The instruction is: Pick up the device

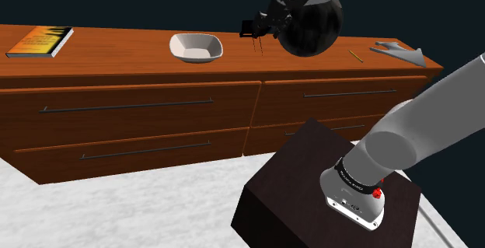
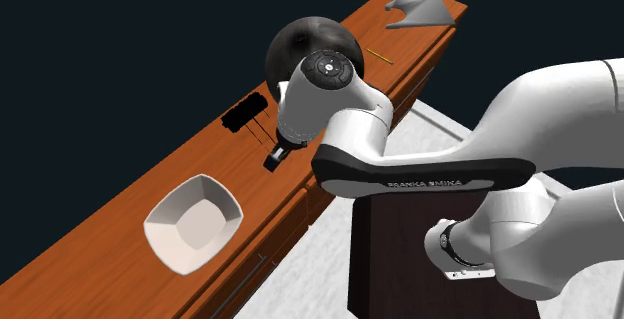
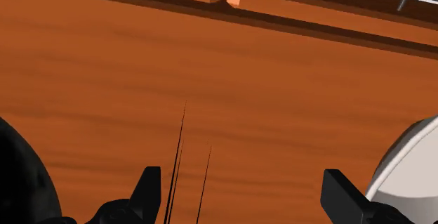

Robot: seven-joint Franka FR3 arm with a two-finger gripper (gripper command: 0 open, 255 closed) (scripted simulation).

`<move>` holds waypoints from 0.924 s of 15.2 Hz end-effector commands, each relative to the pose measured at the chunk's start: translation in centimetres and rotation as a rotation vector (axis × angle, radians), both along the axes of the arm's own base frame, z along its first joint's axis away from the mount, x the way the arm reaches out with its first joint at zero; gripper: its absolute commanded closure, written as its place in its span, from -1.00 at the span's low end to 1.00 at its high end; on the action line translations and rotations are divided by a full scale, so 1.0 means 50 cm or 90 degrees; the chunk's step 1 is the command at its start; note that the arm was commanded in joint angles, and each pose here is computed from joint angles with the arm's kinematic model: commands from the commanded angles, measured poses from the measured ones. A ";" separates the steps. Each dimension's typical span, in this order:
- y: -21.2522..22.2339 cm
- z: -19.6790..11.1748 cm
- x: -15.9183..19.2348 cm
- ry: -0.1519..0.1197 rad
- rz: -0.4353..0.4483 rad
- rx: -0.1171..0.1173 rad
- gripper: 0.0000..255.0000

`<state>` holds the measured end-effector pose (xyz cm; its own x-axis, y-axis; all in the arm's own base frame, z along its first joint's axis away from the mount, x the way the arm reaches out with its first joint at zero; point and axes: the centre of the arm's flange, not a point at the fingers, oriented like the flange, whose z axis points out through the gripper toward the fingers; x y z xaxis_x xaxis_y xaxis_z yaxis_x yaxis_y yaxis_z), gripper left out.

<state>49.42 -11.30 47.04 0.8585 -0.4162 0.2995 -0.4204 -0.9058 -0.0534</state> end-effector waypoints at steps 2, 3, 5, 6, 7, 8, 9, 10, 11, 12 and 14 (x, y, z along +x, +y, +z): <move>-0.045 -0.035 0.046 -0.020 -0.036 0.002 -1.00; -0.060 -0.048 0.061 -0.026 -0.048 0.002 -1.00; -0.091 -0.071 0.090 -0.039 -0.071 0.004 -1.00; -0.107 -0.083 0.104 -0.045 -0.083 0.005 -1.00; -0.123 -0.094 0.119 -0.051 -0.094 0.005 -1.00; -0.125 -0.096 0.121 -0.052 -0.096 0.006 -1.00; -0.125 -0.107 0.121 -0.052 -0.096 0.006 -1.00; -0.125 -0.117 0.121 -0.052 -0.096 0.006 -1.00; -0.125 -0.128 0.121 -0.052 -0.096 0.006 -1.00; -0.125 -0.138 0.121 -0.052 -0.096 0.006 -1.00; -0.125 -0.160 0.121 -0.052 -0.096 0.006 -1.00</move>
